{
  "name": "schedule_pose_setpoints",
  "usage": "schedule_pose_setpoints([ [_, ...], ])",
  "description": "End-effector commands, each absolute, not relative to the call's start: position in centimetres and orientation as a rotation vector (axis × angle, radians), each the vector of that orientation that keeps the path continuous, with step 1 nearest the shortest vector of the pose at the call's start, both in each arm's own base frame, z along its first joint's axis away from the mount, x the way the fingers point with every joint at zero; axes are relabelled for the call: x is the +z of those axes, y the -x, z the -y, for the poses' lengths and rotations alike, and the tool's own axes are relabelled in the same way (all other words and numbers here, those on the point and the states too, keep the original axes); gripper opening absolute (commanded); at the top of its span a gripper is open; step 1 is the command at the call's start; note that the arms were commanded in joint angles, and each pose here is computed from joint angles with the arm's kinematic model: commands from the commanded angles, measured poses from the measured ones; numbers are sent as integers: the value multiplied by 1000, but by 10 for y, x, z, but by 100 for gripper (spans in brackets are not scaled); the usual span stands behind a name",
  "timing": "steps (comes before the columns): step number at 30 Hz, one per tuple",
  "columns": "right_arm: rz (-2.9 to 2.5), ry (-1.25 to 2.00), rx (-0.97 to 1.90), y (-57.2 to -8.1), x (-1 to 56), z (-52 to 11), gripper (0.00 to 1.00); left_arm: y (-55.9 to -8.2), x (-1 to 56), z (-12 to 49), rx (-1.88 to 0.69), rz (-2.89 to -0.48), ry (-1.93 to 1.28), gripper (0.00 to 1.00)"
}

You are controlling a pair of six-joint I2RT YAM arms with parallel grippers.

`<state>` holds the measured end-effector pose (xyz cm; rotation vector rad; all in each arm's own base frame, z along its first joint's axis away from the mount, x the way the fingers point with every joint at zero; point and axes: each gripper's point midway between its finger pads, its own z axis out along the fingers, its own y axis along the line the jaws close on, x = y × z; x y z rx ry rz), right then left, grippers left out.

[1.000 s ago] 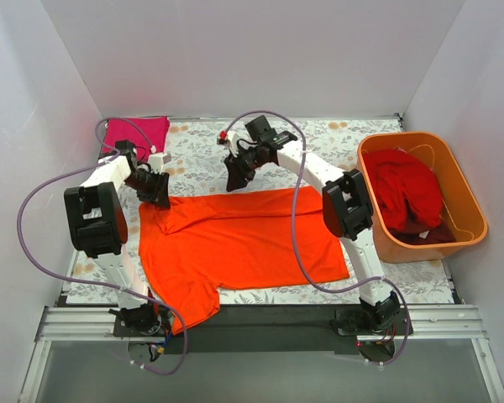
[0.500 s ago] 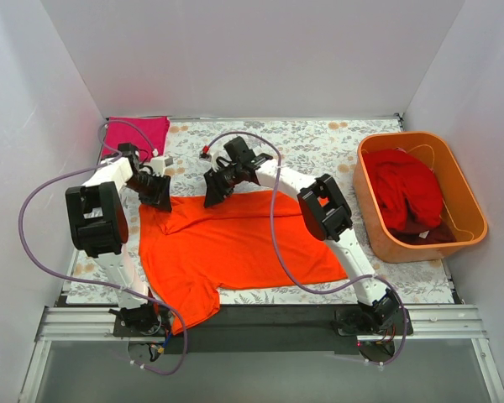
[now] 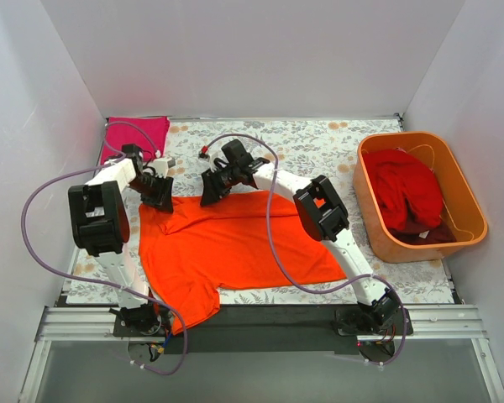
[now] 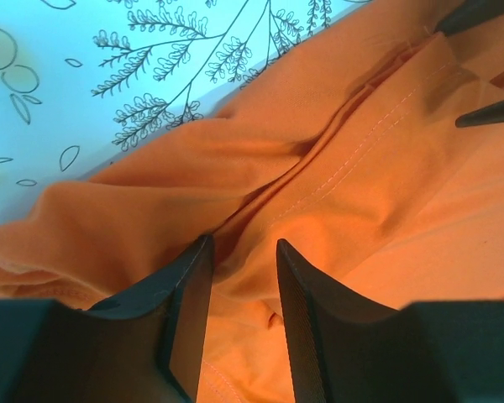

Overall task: Fold and stack the t-shirts
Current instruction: Fold the tshirt

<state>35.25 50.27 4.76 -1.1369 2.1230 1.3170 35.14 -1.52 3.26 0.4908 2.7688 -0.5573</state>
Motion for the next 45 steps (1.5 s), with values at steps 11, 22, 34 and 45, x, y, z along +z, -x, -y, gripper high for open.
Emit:
schedule_pose_setpoints([
  [11, -2023, 1216, 1467, -334, 54, -513, 37, -357, 39, 27, -572, -2728, -572, 32],
  [22, -1910, 1308, 1486, -320, 83, -503, 1, -343, 75, 38, -612, -2641, -685, 0],
  [34, -1776, 1415, 1536, -274, 141, -455, 8, -278, 87, 64, -651, -2525, -985, 0],
  [45, -1916, 1514, 1230, -267, 138, -357, 11, -213, 65, 66, -466, -2265, -1469, 25],
])
